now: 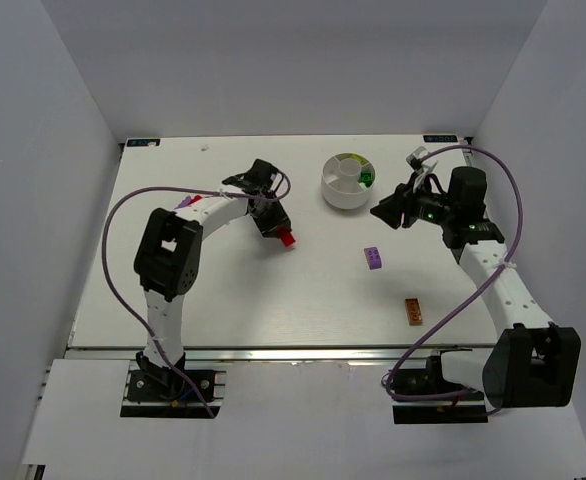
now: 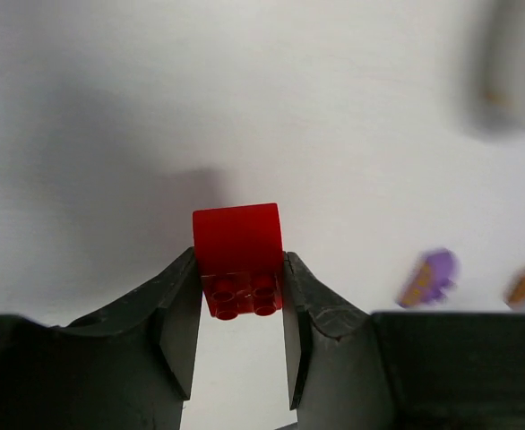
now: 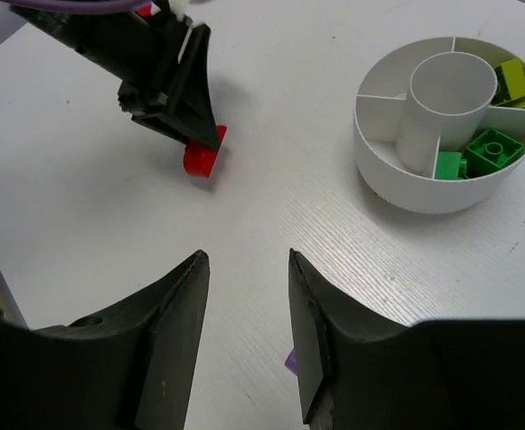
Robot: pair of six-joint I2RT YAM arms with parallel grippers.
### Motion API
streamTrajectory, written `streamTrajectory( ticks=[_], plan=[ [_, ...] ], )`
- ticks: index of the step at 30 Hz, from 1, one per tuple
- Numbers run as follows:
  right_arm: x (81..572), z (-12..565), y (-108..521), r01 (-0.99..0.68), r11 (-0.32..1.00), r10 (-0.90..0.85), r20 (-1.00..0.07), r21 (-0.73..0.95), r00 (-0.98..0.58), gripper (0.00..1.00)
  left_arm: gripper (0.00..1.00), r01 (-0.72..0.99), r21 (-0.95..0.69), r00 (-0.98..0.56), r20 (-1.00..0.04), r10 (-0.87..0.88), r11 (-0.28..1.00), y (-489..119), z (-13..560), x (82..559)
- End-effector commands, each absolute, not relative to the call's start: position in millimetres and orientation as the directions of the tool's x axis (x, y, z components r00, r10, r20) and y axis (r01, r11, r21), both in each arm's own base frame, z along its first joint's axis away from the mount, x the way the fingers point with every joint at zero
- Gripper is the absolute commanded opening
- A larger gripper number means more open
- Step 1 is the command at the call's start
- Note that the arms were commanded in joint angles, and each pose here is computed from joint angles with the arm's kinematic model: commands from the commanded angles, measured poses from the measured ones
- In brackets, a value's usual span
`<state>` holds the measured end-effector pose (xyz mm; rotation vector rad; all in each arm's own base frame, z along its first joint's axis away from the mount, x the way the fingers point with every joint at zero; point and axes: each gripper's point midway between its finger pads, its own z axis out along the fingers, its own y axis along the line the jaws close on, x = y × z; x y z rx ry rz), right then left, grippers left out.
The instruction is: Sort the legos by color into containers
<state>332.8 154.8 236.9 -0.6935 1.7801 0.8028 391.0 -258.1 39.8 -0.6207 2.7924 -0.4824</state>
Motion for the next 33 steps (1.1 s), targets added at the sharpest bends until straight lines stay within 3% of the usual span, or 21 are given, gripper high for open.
streamTrajectory(
  ticks=[1, 7, 9, 17, 21, 27, 33],
  plan=[
    [339, 252, 147, -0.765, 0.631, -0.092, -0.968, 0.126, -0.235, 0.47, 0.00, 0.080, -0.680, -0.781, -0.497, -0.378, 0.729, -308, 172, 443],
    [347, 265, 139, -0.760, 0.645, -0.087, -0.979, 0.084, -0.182, 0.46, 0.00, 0.536, -0.607, -0.558, -0.776, -0.293, 0.587, -348, 263, 479],
    [346, 268, 139, -0.760, 0.646, -0.087, -0.981, 0.076, -0.172, 0.47, 0.00, 0.607, -0.577, -0.499, -0.812, -0.303, 0.546, -358, 290, 488],
    [341, 272, 137, -0.753, 0.654, -0.081, -0.985, 0.064, -0.154, 0.47, 0.00, 0.644, -0.548, -0.452, -0.835, -0.312, 0.534, -382, 280, 515],
    [338, 271, 135, -0.751, 0.658, -0.083, -0.985, 0.060, -0.151, 0.47, 0.00, 0.706, -0.465, -0.361, -0.885, -0.295, 0.533, -385, 280, 520],
    [335, 267, 135, -0.750, 0.657, -0.076, -0.983, 0.076, -0.167, 0.47, 0.00, 0.836, -0.211, -0.141, -0.975, -0.172, 0.508, -392, 266, 524],
    [330, 267, 132, -0.743, 0.667, -0.089, -0.984, 0.054, -0.152, 0.47, 0.00, 0.861, -0.166, -0.129, -0.986, -0.108, 0.480, -394, 237, 536]
  ],
)
